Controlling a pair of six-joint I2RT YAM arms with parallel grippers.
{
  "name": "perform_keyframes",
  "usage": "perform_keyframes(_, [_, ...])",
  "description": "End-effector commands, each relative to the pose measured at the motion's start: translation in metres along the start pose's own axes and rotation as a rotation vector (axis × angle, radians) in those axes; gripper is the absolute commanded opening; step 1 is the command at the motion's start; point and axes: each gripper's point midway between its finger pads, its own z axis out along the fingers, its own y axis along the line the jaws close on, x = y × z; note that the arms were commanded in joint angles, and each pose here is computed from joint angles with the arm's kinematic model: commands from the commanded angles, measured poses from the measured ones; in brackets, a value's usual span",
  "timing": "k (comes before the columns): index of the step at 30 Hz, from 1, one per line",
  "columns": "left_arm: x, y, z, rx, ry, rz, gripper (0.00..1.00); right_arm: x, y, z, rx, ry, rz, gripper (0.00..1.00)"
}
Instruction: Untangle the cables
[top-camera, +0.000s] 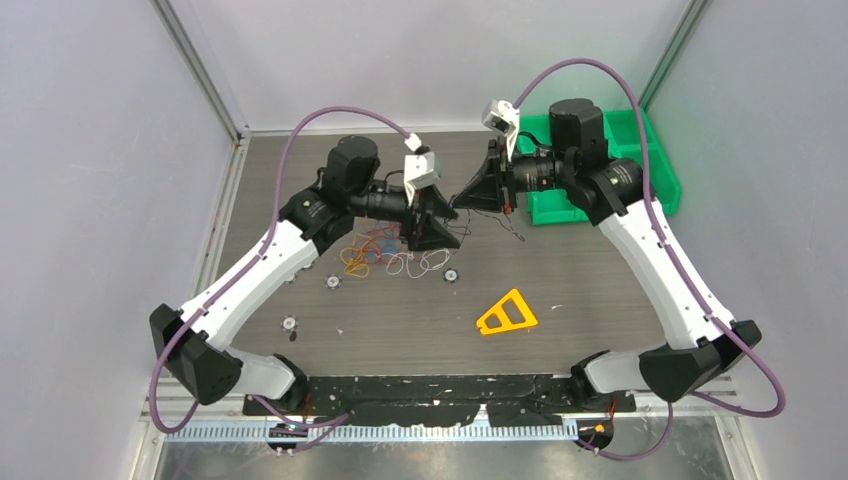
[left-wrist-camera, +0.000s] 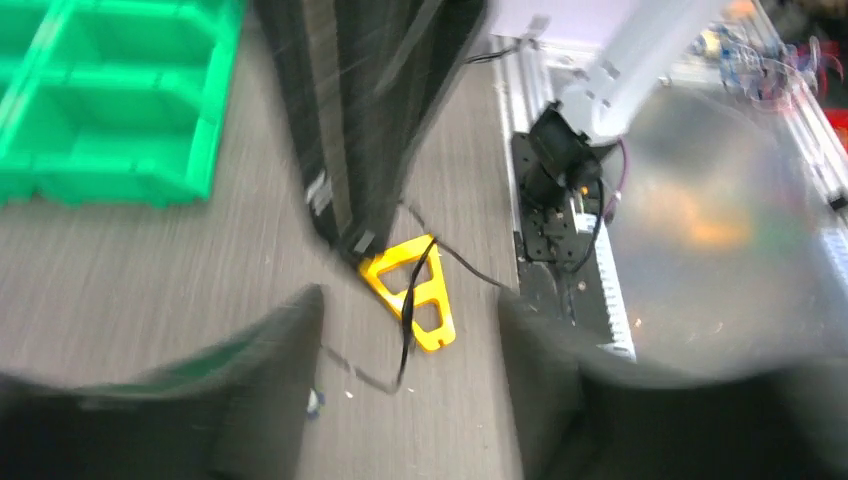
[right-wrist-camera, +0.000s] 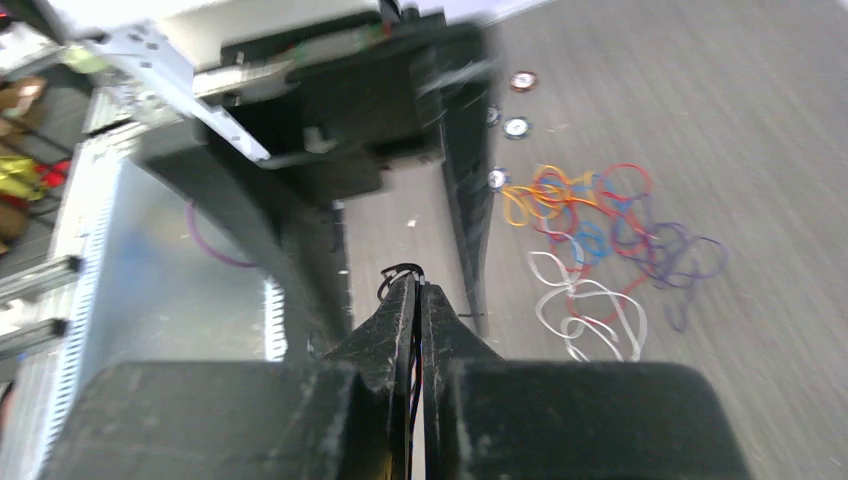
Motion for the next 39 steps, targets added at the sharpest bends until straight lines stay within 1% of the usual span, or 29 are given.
perform_keyframes(1, [-0.029, 0.029, -0.046, -0.305, -0.146, 0.035, 0.88, -0.034, -0.007, -0.029, 0.238, -0.142, -0.125, 0.05])
perform_keyframes(2, [-0.042, 0.028, -0.064, -0.392, -0.208, 0.091, 0.97, -0.034, -0.015, -0.029, 0.274, -0.165, -0.137, 0.06])
perform_keyframes(3, [-0.049, 0.031, -0.077, -0.469, -0.248, 0.138, 0.99, -0.044, -0.014, -0.037, 0.323, -0.218, -0.162, 0.05])
perform_keyframes(4, [-0.053, 0.031, -0.084, -0.512, -0.275, 0.170, 0.99, -0.036, -0.020, -0.036, 0.344, -0.218, -0.146, 0.05])
perform_keyframes(5, [-0.057, 0.032, -0.089, -0.541, -0.290, 0.172, 0.99, -0.042, -0.022, -0.041, 0.385, -0.253, -0.163, 0.05])
perform_keyframes(6, [-0.067, 0.032, -0.092, -0.560, -0.313, 0.166, 1.00, -0.036, -0.026, -0.039, 0.402, -0.250, -0.153, 0.05])
perform_keyframes(9, [-0.087, 0.041, -0.091, -0.626, -0.347, 0.050, 1.00, -0.040, -0.034, -0.041, 0.492, -0.296, -0.126, 0.05])
perform_keyframes(10, [-0.093, 0.044, -0.087, -0.633, -0.364, -0.002, 1.00, -0.037, -0.032, -0.035, 0.489, -0.297, -0.118, 0.05])
perform_keyframes(11, [-0.098, 0.043, -0.080, -0.622, -0.377, -0.031, 0.99, -0.040, -0.034, -0.037, 0.522, -0.324, -0.111, 0.05])
perform_keyframes(12, [-0.103, 0.041, -0.073, -0.604, -0.384, -0.045, 0.99, -0.042, -0.030, -0.033, 0.516, -0.337, -0.108, 0.05])
perform_keyframes(14, [-0.108, 0.032, -0.056, -0.548, -0.378, -0.035, 0.99, -0.047, -0.027, -0.032, 0.524, -0.382, -0.077, 0.05])
perform_keyframes(16, [-0.107, 0.027, -0.044, -0.532, -0.361, 0.001, 1.00, -0.053, -0.033, -0.037, 0.589, -0.442, -0.011, 0.05])
perform_keyframes(18, [-0.100, 0.029, -0.039, -0.552, -0.335, 0.025, 1.00, -0.054, -0.042, -0.042, 0.667, -0.485, 0.085, 0.05])
perform_keyframes(20, [-0.093, 0.030, -0.037, -0.576, -0.319, 0.028, 1.00, -0.051, -0.047, -0.045, 0.709, -0.497, 0.126, 0.05])
perform_keyframes(22, [-0.085, 0.031, -0.031, -0.600, -0.301, 0.031, 1.00, -0.048, -0.048, -0.044, 0.718, -0.517, 0.190, 0.05])
perform_keyframes(24, [-0.081, 0.029, -0.024, -0.611, -0.286, 0.041, 0.99, -0.046, -0.050, -0.042, 0.729, -0.525, 0.211, 0.06])
perform_keyframes(26, [-0.076, 0.028, -0.015, -0.628, -0.267, 0.050, 1.00, -0.044, -0.052, -0.039, 0.732, -0.541, 0.234, 0.05])
perform_keyframes(32, [-0.076, 0.028, -0.004, -0.676, -0.277, 0.094, 0.99, -0.039, -0.053, -0.030, 0.717, -0.558, 0.262, 0.06])
perform_keyframes(36, [-0.069, 0.040, 0.000, -0.744, -0.239, 0.126, 1.00, -0.044, -0.045, -0.026, 0.673, -0.586, 0.270, 0.05])
perform_keyframes(39, [-0.074, 0.051, -0.003, -0.812, -0.260, 0.152, 0.99, -0.045, -0.037, -0.023, 0.638, -0.599, 0.298, 0.05])
